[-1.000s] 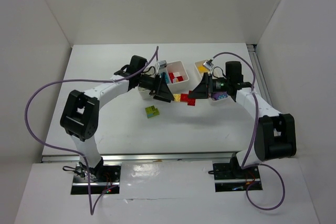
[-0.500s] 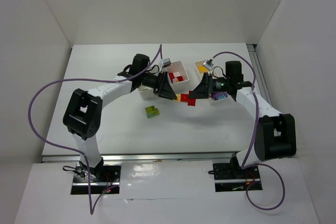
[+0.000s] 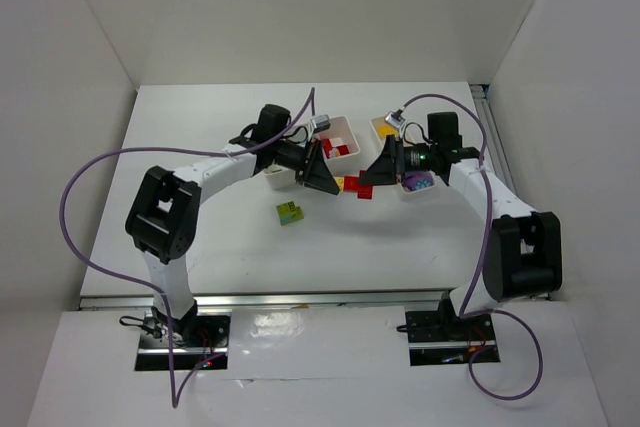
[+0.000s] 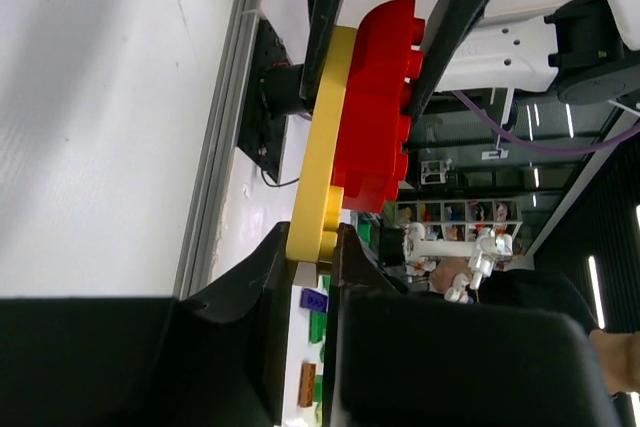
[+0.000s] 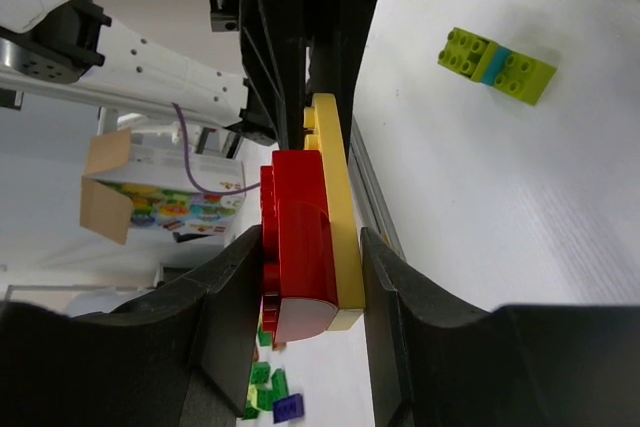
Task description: Sort the legos into containers by color
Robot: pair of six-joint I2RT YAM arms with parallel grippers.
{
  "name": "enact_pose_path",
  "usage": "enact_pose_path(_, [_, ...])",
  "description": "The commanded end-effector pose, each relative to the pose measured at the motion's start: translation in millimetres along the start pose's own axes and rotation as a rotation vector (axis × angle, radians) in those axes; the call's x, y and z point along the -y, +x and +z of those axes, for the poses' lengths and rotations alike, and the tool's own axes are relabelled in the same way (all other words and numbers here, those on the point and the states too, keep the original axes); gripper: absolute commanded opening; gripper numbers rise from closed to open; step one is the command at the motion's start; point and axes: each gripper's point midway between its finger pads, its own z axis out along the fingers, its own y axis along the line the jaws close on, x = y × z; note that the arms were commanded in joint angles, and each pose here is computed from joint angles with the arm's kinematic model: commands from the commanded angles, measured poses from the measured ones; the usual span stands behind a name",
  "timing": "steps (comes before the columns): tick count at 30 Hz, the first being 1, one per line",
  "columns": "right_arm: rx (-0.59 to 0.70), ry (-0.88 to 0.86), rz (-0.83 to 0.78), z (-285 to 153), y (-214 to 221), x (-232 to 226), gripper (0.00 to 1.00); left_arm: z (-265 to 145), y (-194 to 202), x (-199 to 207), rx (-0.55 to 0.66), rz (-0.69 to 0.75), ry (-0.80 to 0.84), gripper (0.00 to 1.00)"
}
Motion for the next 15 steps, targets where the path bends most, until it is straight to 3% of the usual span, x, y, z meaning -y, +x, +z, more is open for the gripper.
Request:
enact_pose_path(1, [0.010, 0.143, -0.012, 2.6, -6.7, 16.0, 0.31, -3.6, -10.9, 10.0, 0.002, 0.050, -0.001, 0.00])
enact_pose_path(2, [0.027, 0.203, -0.013, 1.4, -9.7, 26.5, 0.42, -3.8, -10.8, 7.4, 0.005, 0.043, -0.021, 0.00])
enact_pose_path(3, [0.043, 0.226, 0.003, -0.1, -12.0, 25.2, 0.61, -7.7, -11.7, -3.2, 0.023, 0.049, -0.064, 0.00])
enact_pose_path(6, [0.096, 0.304, -0.025, -5.3, -24.7, 28.0, 0.73, -19.2, -6.6, -12.5, 0.032, -0.017, -0.153, 0.00])
enact_pose_path(7, [0.107, 0.324, -0.020, -6.7, -28.8, 28.5, 0.80, -21.6, -7.1, -11.8, 0.034, 0.020, -0.181, 0.00])
enact_pose_path(15, [0.251, 0.537, 0.001, -25.1, -60.0, 34.5, 0.83, -34.4, -11.3, -20.2, 0.094, -0.032, -0.378, 0.00])
